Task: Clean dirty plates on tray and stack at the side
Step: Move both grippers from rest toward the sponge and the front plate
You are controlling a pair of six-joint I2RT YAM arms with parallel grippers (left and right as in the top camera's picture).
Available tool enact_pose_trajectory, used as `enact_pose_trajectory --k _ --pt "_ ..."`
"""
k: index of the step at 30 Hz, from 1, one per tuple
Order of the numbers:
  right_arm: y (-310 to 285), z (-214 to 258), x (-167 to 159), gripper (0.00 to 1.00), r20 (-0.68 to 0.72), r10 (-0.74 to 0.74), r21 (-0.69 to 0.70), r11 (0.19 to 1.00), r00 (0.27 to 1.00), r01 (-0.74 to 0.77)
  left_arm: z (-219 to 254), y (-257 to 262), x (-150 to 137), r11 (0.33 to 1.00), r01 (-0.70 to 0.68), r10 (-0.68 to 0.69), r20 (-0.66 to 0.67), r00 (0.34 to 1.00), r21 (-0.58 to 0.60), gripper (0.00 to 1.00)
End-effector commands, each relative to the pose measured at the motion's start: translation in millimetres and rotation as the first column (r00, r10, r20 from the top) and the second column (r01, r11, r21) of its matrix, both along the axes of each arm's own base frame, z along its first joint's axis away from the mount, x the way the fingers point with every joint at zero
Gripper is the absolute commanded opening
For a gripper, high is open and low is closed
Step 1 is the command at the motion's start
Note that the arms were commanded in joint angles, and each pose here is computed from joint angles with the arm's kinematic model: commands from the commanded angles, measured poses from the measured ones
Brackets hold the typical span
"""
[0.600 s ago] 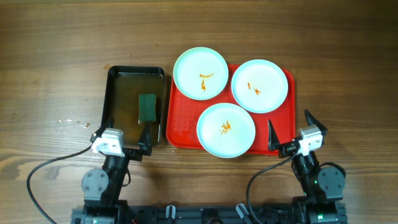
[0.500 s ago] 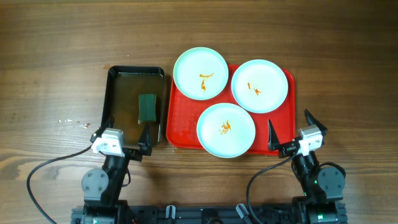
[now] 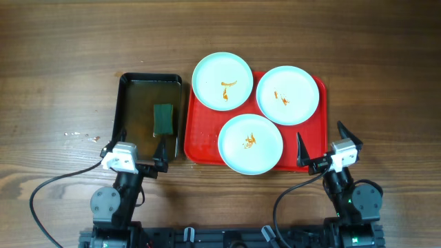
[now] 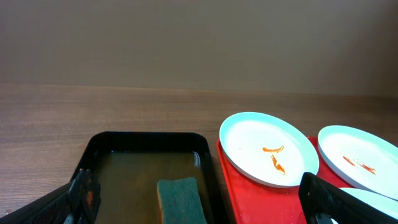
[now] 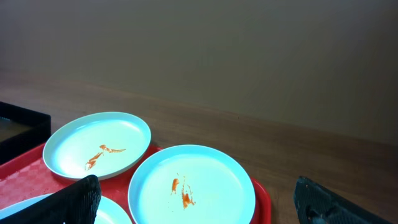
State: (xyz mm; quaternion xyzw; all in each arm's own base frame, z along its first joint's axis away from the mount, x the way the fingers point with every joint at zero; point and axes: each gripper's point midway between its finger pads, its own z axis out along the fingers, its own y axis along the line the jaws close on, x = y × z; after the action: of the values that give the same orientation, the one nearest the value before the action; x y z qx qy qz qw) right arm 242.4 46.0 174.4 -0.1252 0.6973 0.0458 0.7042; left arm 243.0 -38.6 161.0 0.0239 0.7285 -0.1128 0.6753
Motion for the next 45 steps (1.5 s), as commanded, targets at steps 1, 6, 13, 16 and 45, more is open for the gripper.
enact_pose_trajectory --k 1,6,13,16,45 --pt "2 0 0 1.0 -0.003 0.011 0.009 1.0 1.0 -0.011 -3 -1 0 1.0 0.012 -0.012 -0.001 1.0 0.018 1.0" --pt "2 0 0 0.99 -0.003 0.011 0.009 1.0 1.0 -0.011 -3 -1 0 1.0 0.012 -0.012 -0.001 1.0 0.018 1.0" --pt "2 0 0 0.99 -0.003 0.011 0.009 1.0 1.0 -0.011 -3 -1 0 1.0 0.012 -0.012 -0.001 1.0 0.018 1.0" --pt "2 0 0 0.99 -0.003 0.011 0.008 1.0 1.0 -0.011 -3 -1 0 1.0 0.012 -0.012 -0.001 1.0 0.018 1.0" --pt "8 6 -3 1.0 -0.256 0.053 0.204 0.979 0.965 0.001 10 7 5 0.996 -0.064 0.045 -0.274 0.961 -0.06 1.0"
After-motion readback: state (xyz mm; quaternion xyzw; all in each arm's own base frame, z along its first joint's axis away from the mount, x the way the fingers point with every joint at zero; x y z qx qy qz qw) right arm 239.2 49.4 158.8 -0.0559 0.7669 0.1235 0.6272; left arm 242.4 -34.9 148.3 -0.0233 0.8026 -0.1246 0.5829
